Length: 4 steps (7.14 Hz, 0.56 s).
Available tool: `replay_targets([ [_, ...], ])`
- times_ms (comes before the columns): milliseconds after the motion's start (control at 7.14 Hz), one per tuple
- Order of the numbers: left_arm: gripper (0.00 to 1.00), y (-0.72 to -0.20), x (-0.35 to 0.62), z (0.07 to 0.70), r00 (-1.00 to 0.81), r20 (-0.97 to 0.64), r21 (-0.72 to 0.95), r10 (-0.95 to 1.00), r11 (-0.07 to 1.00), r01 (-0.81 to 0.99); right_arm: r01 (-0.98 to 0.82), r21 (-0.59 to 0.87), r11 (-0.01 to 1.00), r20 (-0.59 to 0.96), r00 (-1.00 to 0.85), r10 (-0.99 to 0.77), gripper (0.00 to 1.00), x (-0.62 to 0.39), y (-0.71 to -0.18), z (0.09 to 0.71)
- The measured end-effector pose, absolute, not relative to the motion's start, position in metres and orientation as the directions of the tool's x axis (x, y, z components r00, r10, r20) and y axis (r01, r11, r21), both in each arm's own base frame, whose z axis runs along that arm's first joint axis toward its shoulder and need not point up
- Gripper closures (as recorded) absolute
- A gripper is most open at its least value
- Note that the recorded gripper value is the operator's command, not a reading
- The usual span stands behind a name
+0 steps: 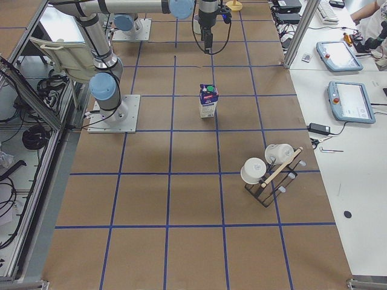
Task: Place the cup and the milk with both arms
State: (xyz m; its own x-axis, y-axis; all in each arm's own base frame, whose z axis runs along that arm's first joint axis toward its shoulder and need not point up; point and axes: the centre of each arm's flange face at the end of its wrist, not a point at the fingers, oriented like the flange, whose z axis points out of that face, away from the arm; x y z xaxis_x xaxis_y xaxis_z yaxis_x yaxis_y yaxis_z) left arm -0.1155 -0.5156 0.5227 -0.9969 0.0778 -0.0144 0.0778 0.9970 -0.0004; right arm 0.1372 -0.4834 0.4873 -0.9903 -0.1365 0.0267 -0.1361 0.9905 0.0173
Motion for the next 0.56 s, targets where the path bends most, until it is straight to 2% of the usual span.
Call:
replay_targets([
  [560,0.0,-0.5153,-0.1155,0.5205,-0.997,-0.014,0.004,0.076,0.997,0.076,-0.14,0.025,0.99,0.029,-0.99,-0.14,0.0,0.1354,-0.485,0.4848],
])
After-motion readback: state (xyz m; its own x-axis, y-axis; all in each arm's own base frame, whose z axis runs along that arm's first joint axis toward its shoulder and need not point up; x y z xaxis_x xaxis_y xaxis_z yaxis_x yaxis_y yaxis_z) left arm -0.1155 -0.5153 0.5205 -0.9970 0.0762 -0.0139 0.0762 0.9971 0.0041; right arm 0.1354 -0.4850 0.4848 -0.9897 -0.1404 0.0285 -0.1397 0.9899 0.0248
